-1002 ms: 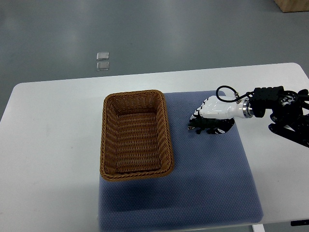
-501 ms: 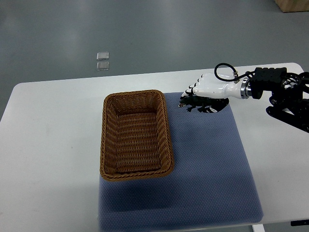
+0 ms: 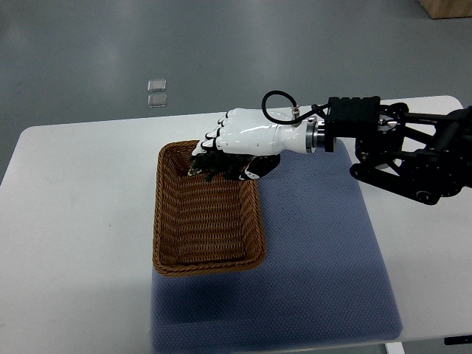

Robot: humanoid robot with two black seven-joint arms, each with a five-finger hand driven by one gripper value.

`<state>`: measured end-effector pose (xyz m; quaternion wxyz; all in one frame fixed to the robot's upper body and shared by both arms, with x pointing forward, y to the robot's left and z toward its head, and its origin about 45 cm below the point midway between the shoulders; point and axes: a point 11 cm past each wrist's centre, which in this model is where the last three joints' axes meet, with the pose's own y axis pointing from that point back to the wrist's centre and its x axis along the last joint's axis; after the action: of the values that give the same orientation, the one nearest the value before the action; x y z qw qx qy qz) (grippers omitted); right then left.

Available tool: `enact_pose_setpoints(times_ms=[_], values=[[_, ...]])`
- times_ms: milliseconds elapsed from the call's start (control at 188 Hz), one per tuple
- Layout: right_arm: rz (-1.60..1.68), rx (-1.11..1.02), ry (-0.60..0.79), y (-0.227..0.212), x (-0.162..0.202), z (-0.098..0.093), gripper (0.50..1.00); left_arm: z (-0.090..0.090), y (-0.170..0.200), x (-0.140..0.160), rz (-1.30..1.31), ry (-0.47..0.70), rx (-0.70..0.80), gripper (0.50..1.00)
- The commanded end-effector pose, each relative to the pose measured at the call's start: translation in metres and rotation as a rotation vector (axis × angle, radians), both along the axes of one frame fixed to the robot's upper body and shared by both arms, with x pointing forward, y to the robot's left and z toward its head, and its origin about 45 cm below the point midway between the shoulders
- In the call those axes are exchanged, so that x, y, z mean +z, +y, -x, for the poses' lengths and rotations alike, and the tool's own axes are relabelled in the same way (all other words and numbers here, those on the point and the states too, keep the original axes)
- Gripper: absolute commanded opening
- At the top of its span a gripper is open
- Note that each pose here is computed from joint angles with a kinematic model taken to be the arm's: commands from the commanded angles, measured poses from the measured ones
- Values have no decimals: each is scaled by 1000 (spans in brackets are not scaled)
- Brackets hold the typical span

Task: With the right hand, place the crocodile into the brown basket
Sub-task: 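Lift the crocodile and carry it over the wicker basket, then open the right hand to drop the crocodile, then raise it away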

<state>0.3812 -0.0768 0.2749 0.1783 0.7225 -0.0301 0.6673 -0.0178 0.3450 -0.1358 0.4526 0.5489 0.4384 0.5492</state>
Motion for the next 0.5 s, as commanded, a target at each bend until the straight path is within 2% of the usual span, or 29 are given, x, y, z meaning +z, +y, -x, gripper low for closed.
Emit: enact_pose_setpoints(times_ms=[0,75,235,314,437,496], values=[[-22,37,27,17,-6,11,566,1,0,0,0,1,0,1000],[-26,39,57,19,-18,17,574,0,0,0,0,-1,0,1000],[-16,35,100,22,-39,26,646,0,0,0,0,-1,0,1000],[-14,25,109,20,-44,26,705,0,0,0,0,-1,0,1000],[-12,-4,96,14,-46,19,844,1,0,0,0,1,0,1000],[-15,-14,89,12,-46,16,889,0,0,0,0,-1,0,1000]])
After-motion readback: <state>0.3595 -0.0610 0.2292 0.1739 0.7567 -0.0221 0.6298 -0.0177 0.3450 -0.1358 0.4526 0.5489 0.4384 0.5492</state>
